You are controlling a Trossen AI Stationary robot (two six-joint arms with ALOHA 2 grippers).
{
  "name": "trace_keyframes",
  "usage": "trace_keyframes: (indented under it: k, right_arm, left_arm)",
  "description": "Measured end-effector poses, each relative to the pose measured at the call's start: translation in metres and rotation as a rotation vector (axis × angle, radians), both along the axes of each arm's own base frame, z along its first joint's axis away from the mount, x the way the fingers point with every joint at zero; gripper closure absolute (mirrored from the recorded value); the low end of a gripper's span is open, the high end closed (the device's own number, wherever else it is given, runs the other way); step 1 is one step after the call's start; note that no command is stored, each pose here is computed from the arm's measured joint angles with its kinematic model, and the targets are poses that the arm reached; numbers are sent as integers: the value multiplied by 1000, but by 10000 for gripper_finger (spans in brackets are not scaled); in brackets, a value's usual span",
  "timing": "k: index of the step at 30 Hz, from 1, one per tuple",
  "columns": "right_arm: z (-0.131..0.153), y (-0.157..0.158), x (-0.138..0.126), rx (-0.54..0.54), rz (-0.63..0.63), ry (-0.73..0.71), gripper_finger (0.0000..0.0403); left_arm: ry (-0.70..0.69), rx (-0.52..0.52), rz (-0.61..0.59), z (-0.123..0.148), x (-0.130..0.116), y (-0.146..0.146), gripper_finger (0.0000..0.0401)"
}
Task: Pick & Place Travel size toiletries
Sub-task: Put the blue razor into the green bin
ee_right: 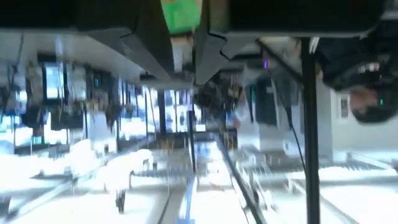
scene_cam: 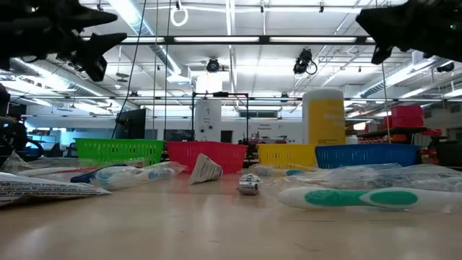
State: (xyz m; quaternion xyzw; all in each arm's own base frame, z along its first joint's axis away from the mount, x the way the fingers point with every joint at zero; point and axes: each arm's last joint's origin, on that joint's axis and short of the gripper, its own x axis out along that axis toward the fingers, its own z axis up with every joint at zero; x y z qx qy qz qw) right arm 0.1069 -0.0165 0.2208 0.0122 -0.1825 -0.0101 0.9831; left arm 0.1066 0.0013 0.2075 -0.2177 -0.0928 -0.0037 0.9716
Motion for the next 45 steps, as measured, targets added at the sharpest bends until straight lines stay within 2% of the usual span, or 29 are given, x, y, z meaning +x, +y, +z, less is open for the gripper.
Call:
trace_keyframes:
  k: [4, 8, 11, 15, 20, 24, 30, 36, 40, 45]
  right_arm:
    - [6, -2, 10, 15, 26, -63, 279]
    - [18, -2, 28, 70, 101, 2, 251]
    - [27, 0, 46, 47, 111, 97, 243]
    - [36, 1, 71, 33, 128, 248, 246]
    - [26, 4, 97, 81, 80, 499, 253]
    - [6, 5, 108, 92, 37, 623, 255]
    - [-11, 4, 118, 97, -28, 703, 258]
    - [-15, 2, 121, 98, -90, 723, 252]
    - [-15, 2, 120, 98, -89, 721, 257]
    - [-14, 1, 121, 52, -92, 718, 268]
  left_arm:
    - [13, 55, 21, 23, 7, 0, 238]
    - [36, 79, 6, 45, 16, 0, 239]
    - [104, 81, -14, 59, 23, -1, 239]
    - [274, 77, -23, 68, 35, -3, 239]
    - [461, 16, -27, 71, 53, -9, 239]
    - [606, -73, -37, 62, 67, -17, 239]
    - [797, -183, -53, 37, 85, -34, 239]
    - [934, -230, 2, 9, 102, -52, 239]
    - [993, -347, 82, -9, 110, -60, 239]
    - [1095, -395, 114, -32, 116, -71, 239]
